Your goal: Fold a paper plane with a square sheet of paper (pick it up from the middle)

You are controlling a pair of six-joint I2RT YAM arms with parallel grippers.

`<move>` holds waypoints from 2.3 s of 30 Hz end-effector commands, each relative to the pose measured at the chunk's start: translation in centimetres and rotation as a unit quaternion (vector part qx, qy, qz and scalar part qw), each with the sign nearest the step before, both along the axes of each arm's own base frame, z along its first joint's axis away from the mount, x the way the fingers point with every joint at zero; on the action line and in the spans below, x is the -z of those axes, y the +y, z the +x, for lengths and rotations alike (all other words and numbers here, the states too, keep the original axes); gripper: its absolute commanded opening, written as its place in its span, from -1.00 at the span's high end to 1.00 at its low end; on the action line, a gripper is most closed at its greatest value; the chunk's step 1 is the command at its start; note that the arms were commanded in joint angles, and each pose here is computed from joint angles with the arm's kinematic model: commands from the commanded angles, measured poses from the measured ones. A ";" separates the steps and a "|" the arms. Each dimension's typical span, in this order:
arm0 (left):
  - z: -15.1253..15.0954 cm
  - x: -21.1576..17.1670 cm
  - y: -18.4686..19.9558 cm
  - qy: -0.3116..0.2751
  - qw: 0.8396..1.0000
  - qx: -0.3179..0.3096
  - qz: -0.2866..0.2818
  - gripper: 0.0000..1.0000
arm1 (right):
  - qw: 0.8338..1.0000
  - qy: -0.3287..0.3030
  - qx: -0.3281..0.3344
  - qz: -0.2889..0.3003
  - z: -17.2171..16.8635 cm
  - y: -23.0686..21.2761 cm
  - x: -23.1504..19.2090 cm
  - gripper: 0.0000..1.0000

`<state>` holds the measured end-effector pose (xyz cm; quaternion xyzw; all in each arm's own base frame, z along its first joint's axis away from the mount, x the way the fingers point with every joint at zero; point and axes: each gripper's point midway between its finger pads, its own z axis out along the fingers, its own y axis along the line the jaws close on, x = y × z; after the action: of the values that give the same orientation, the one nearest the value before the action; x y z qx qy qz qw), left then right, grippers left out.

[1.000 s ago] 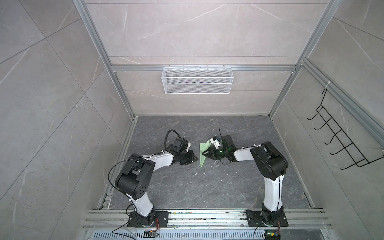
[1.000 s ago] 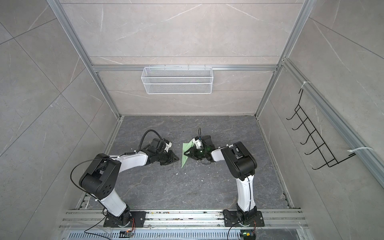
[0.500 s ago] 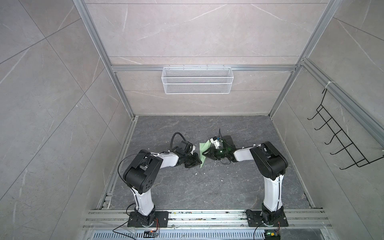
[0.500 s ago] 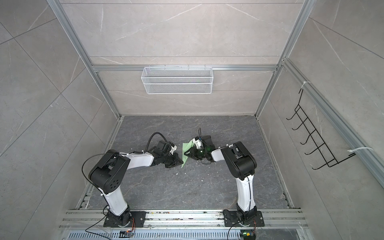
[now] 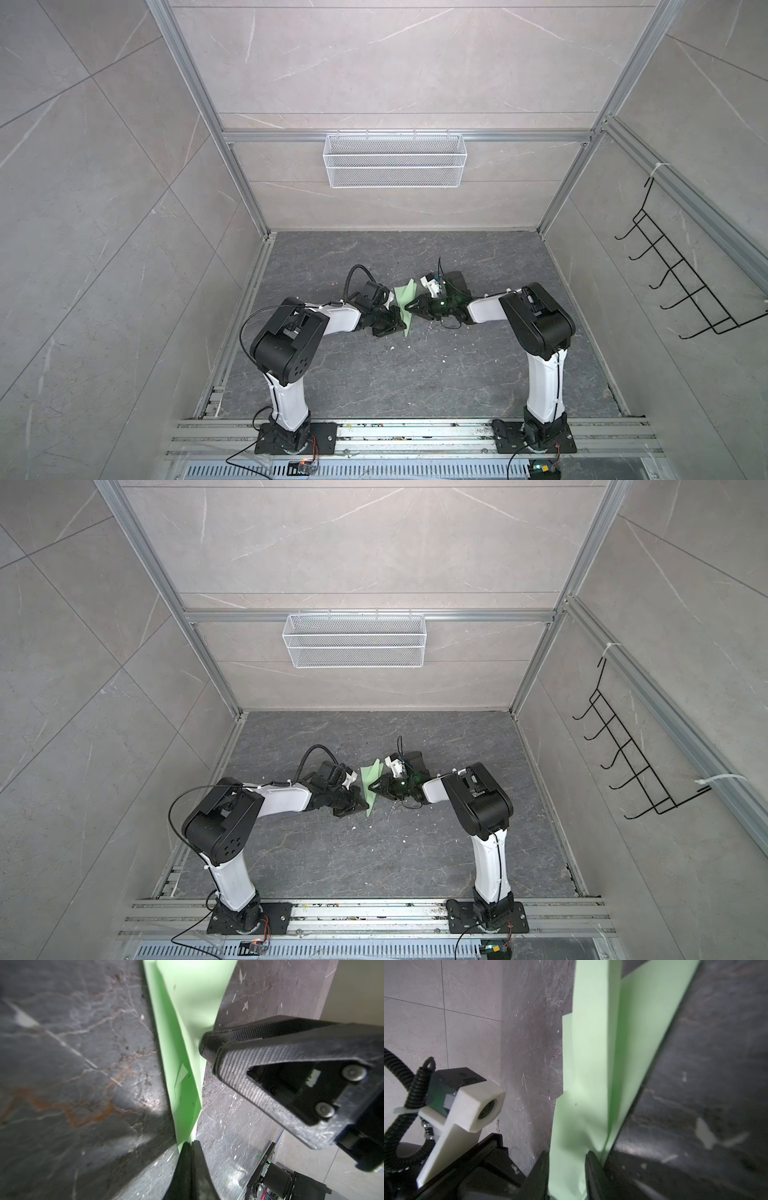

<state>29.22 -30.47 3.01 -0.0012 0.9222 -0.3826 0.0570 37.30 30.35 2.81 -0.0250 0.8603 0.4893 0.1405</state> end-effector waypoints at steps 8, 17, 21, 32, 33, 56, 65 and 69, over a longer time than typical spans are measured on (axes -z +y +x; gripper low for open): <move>0.1 -0.3 -0.3 -0.007 1.000 0.015 0.019 1.00 | 1.000 0.009 0.011 -0.016 -1.1 -0.9 -0.4 0.26; 0.0 0.1 -0.5 -0.002 1.000 0.022 0.018 1.00 | 0.999 0.007 -0.046 0.005 -3.8 0.2 -1.9 0.30; 0.0 0.1 -0.6 -0.001 1.000 0.024 0.018 1.00 | 0.999 0.017 -0.047 0.000 -4.2 0.3 -1.0 0.32; -0.4 0.8 -0.9 0.013 0.999 0.029 0.022 1.00 | 0.997 0.048 -0.050 -0.025 -5.5 -0.3 1.8 0.32; -0.4 0.8 -0.9 0.014 0.999 0.030 0.022 1.00 | 0.997 0.052 -0.047 -0.028 -5.5 -0.5 2.1 0.33; -1.2 1.1 -1.6 0.030 0.998 0.046 0.024 1.00 | 0.992 0.097 0.061 -0.053 -6.3 -3.1 5.8 0.44; 0.7 -4.2 0.6 -0.040 0.999 0.033 0.007 0.66 | 0.994 0.084 0.046 -0.060 -5.6 -2.6 4.9 0.47; 2.6 -6.2 0.7 -0.078 0.997 0.023 -0.014 0.73 | 0.993 0.082 0.038 -0.070 -5.5 -2.7 5.0 0.51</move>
<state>30.43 -29.73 6.61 0.0279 0.9223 -0.3774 0.0787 33.15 29.77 2.27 0.0020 0.8592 0.4965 0.1236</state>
